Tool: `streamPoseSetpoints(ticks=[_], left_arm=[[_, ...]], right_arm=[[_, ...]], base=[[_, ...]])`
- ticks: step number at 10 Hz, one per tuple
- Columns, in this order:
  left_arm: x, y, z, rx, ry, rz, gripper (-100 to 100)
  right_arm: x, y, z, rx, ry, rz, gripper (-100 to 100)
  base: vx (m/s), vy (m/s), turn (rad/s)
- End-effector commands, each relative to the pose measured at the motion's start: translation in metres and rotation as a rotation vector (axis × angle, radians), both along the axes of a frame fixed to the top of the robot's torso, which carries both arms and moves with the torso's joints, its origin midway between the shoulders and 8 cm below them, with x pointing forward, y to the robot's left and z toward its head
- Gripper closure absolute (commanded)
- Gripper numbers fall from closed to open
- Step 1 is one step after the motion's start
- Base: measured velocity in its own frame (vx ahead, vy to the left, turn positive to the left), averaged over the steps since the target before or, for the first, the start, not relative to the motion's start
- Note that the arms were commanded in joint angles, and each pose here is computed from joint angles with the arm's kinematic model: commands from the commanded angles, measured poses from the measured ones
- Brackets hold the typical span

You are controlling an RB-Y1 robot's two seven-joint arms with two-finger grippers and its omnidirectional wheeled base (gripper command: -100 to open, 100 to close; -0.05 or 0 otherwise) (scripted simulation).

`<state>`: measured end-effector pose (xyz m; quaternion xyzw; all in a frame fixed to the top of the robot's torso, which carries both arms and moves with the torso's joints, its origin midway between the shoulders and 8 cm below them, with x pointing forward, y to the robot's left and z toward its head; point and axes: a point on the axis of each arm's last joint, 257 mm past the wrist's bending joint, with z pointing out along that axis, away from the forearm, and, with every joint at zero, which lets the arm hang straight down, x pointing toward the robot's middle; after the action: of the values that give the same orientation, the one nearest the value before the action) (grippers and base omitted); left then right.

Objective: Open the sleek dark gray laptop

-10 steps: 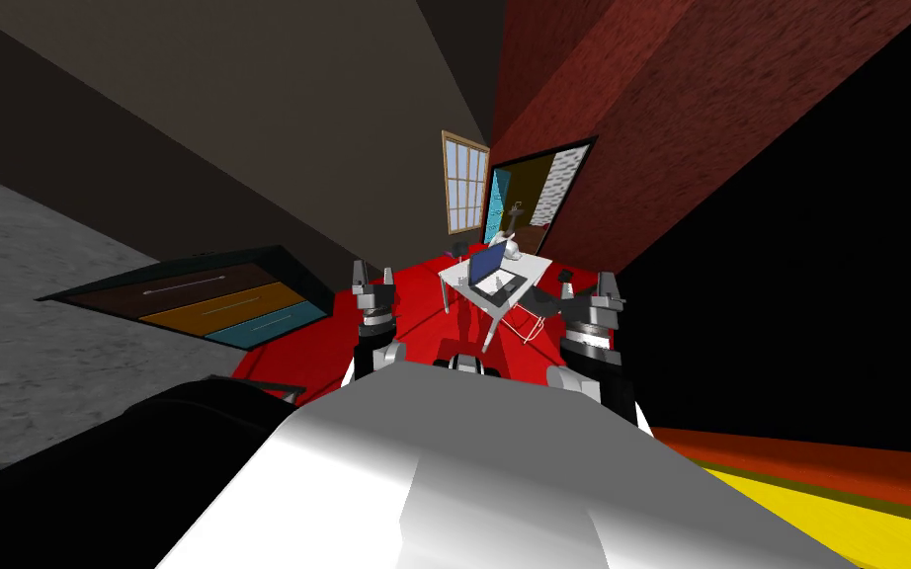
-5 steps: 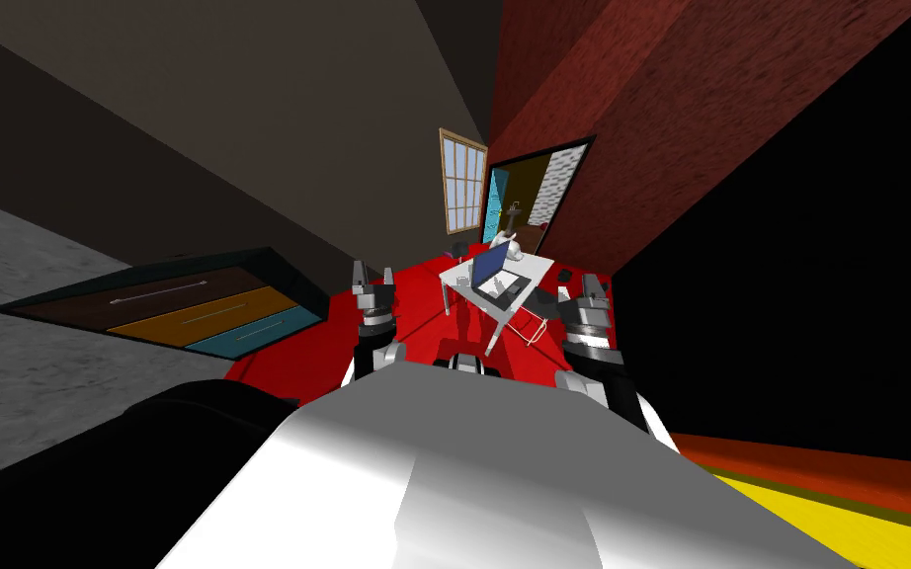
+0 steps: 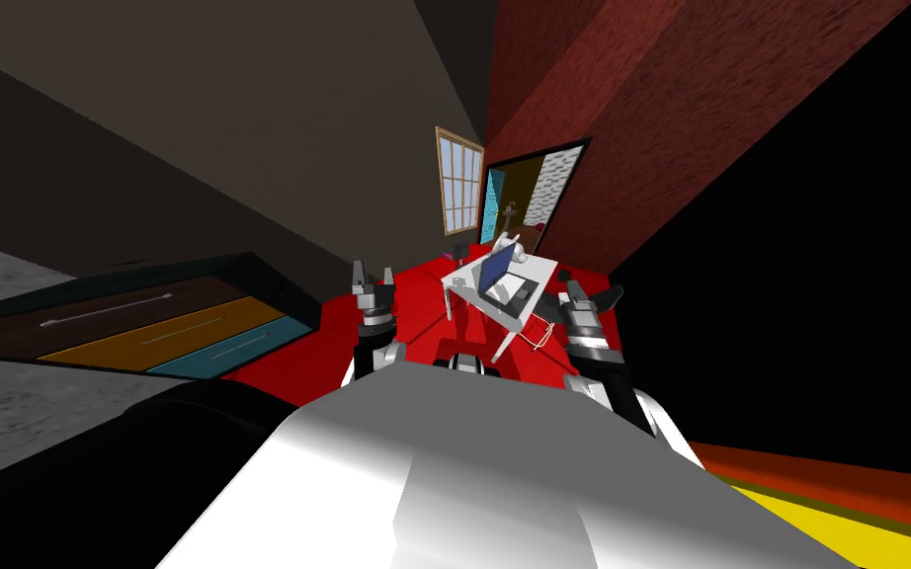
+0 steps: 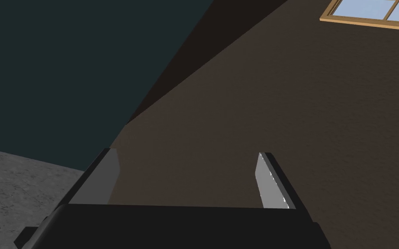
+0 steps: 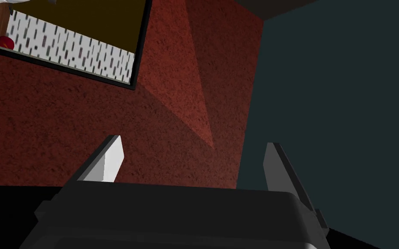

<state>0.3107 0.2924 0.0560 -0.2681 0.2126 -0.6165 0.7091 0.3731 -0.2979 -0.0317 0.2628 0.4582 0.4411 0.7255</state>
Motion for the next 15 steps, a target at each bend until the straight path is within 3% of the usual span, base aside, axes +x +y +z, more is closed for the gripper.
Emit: streamPoseSetpoints(ticks=[1, 8, 15], left_arm=[[0.0, 0.0, 0.0, 0.0, 0.0, 0.0, 0], [0.0, 0.0, 0.0, 0.0, 0.0, 0.0, 0], [0.0, 0.0, 0.0, 0.0, 0.0, 0.0, 0]], right_arm=[[0.004, -0.01, -0.017, -0.158, 0.064, -0.072, -100], [0.009, -0.059, -0.066, -0.631, 0.248, -0.28, -100], [0.004, -0.138, -0.109, -1.171, 0.451, -0.478, -100]], base=[[0.169, 0.189, -0.108], [0.16, 0.219, -0.101], [0.16, 0.252, -0.113]])
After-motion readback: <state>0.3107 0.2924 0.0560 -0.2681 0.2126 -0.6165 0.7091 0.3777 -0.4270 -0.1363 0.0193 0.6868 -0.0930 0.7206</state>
